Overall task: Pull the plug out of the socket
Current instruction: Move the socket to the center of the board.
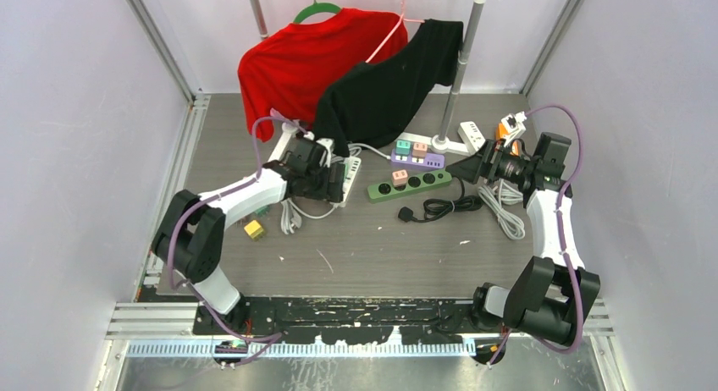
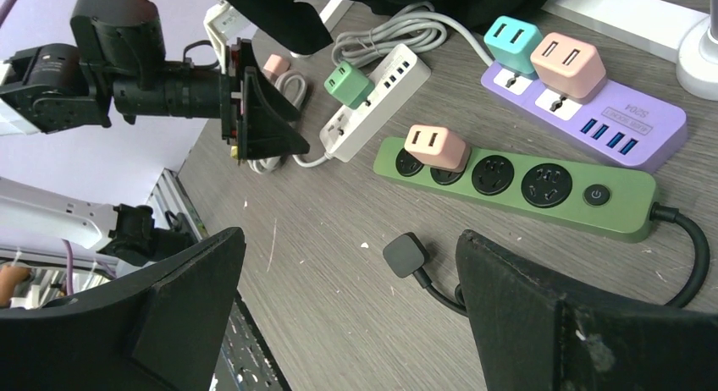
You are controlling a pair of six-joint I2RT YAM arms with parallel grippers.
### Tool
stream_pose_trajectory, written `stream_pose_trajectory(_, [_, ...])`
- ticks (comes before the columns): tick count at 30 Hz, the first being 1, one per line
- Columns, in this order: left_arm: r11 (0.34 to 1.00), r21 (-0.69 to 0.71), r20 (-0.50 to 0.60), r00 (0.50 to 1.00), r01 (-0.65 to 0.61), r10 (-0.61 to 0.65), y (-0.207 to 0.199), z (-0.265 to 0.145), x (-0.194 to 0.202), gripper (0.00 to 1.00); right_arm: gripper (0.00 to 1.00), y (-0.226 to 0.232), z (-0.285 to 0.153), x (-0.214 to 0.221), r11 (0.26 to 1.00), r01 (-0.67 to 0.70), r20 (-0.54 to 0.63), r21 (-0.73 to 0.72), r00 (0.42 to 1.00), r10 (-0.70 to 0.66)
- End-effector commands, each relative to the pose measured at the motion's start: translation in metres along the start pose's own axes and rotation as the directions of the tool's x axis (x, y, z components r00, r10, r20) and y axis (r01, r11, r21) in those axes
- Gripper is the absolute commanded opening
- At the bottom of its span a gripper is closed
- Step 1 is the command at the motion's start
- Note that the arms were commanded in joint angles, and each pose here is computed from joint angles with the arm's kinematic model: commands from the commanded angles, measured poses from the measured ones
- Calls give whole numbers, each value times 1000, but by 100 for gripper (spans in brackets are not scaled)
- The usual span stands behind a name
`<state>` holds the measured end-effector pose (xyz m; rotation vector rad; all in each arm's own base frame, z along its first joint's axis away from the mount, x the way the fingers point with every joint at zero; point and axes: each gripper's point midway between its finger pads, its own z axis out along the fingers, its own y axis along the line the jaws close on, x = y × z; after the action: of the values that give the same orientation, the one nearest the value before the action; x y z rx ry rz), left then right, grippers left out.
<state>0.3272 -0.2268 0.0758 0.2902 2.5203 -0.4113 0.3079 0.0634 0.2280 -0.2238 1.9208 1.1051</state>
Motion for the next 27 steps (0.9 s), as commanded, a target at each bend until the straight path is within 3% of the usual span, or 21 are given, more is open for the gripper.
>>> stream_pose_trajectory(1, [996,-11,86,992,-92,93,-15,8,-26,87,100,2,0,-10,999,52,12,-13,999,-51])
stream_pose_trajectory(13, [983,-134,110,985,-122,137,-13,48,-31,84,100,1,0,-9,999,52,9,-13,999,-52])
stream_pose_trajectory(18, [982,-130,105,983,-134,148,-18,50,-27,54,100,2,0,-9,998,53,9,-15,999,-53])
stream_pose_trajectory(19, [981,-134,106,982,-141,156,-19,48,-27,45,100,2,0,-9,998,54,9,-16,999,-54])
stream_pose_trajectory(21, [975,-146,99,978,-170,185,-21,43,-23,15,100,4,0,-9,998,55,9,-19,998,-55])
stream_pose_trajectory(22, [970,-156,100,974,-186,202,-22,38,-22,8,100,4,0,-10,998,58,10,-20,998,-58])
stream_pose_trajectory(27, [949,-153,106,951,-274,291,-34,9,1,0,100,5,-1,-10,998,60,10,-23,998,-59])
